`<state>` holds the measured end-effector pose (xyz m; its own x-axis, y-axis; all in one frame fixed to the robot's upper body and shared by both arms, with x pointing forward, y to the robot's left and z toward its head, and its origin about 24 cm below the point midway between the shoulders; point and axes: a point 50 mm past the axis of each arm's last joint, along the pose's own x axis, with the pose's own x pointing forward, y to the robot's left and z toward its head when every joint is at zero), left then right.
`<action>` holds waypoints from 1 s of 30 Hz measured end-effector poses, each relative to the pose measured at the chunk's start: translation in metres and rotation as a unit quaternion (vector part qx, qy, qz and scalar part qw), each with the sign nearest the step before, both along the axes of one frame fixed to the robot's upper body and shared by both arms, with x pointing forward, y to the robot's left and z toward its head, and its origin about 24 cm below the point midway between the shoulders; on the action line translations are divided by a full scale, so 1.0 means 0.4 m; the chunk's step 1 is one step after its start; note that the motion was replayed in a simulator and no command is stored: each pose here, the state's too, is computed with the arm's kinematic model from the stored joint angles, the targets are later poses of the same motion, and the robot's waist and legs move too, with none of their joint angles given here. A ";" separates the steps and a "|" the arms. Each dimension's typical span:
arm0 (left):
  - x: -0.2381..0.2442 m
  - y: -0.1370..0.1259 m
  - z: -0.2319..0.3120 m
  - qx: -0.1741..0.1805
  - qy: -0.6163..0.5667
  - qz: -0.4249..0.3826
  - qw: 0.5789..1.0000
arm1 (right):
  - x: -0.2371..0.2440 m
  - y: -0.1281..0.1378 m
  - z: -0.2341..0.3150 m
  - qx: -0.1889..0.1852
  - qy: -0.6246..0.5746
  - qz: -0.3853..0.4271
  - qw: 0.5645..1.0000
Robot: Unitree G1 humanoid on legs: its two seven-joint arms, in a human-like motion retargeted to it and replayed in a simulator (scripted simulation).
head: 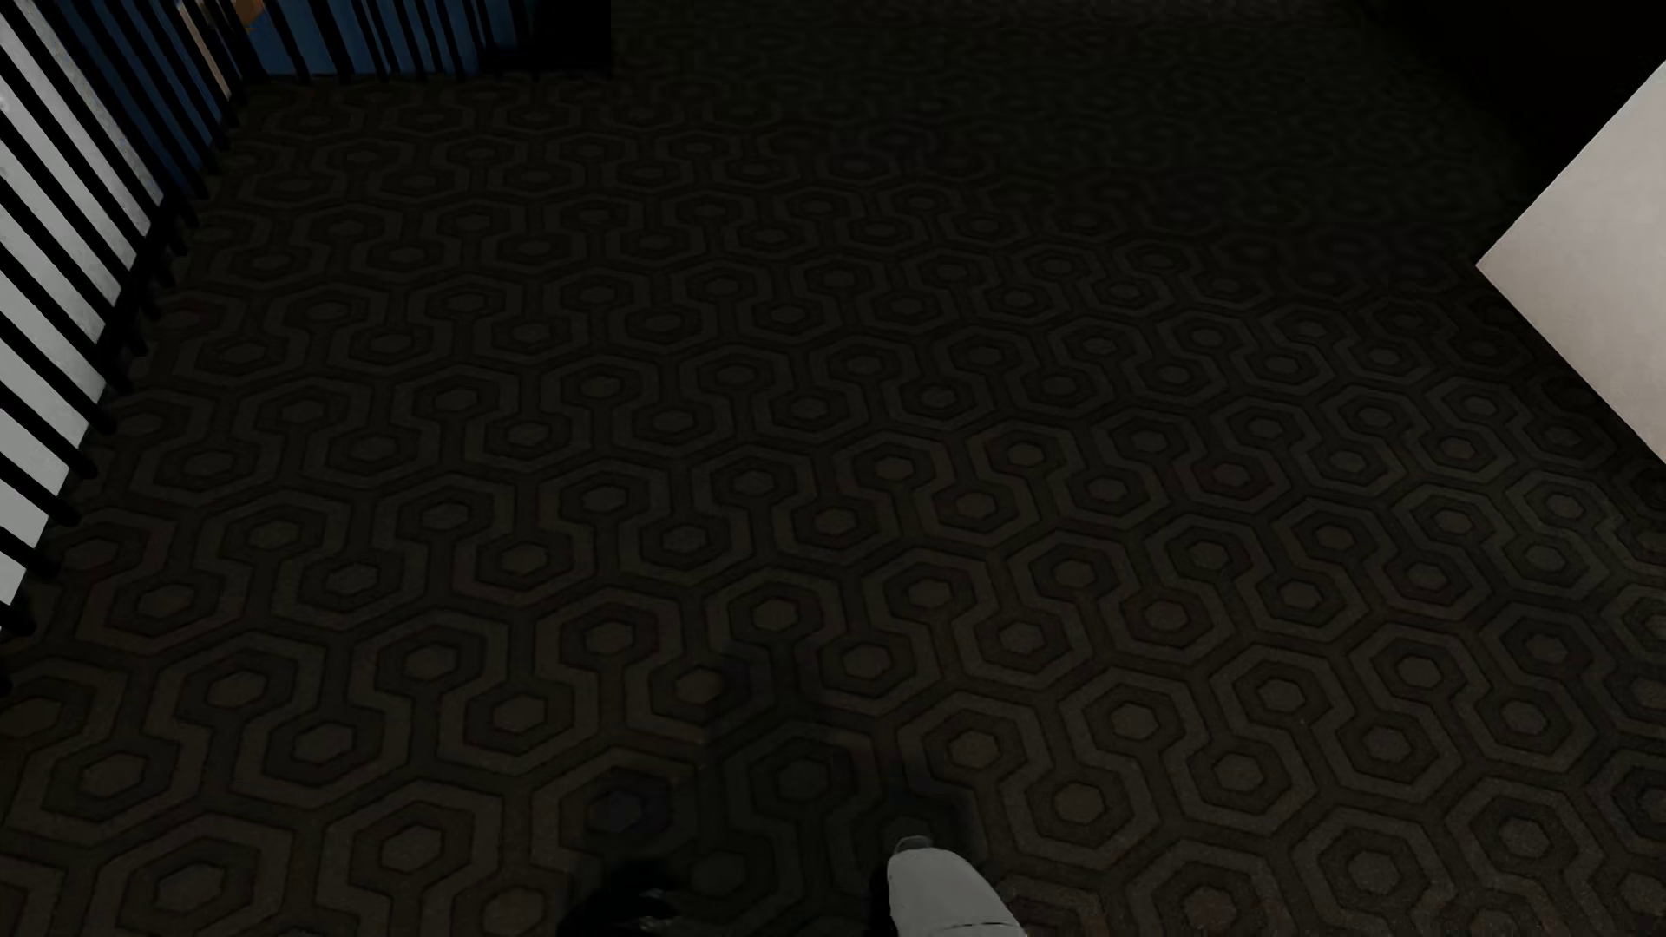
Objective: Advance
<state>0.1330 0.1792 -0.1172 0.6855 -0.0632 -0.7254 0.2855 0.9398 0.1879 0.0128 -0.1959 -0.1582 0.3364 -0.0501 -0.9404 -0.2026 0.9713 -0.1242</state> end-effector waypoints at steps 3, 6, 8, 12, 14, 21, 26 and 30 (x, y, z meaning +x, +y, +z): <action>0.142 -0.041 0.119 -0.031 -0.137 -0.015 0.990 | -0.068 -0.028 -0.007 -0.016 0.046 -0.023 0.999; 0.215 -0.078 0.206 -0.057 -0.220 -0.027 0.974 | -0.119 -0.063 -0.010 -0.037 0.085 -0.061 0.994; 0.219 -0.096 0.218 -0.066 -0.230 -0.035 0.970 | -0.130 -0.080 -0.009 -0.046 0.098 -0.058 0.992; 0.147 -0.103 0.119 -0.035 -0.134 -0.092 0.986 | -0.015 -0.075 -0.011 -0.043 0.042 -0.006 0.998; 0.083 -0.098 0.054 -0.015 -0.065 -0.118 0.991 | 0.081 -0.068 0.010 -0.037 -0.028 0.012 0.999; -0.271 0.068 -0.084 0.046 0.183 0.010 0.982 | 0.363 -0.011 0.181 0.003 -0.292 0.024 0.956; -0.460 0.104 -0.090 0.055 0.284 0.105 0.951 | 0.381 -0.011 0.215 0.005 -0.326 0.014 0.945; -0.471 0.083 -0.104 0.057 0.312 0.056 0.947 | 0.255 0.029 0.099 0.020 -0.195 0.042 0.980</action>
<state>-0.0553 0.2124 -0.1588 0.1195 0.0877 -0.9890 0.2749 0.9542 0.1179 0.1148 -0.1844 -0.1187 0.6723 0.0274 -0.7398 -0.2263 0.9591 -0.1701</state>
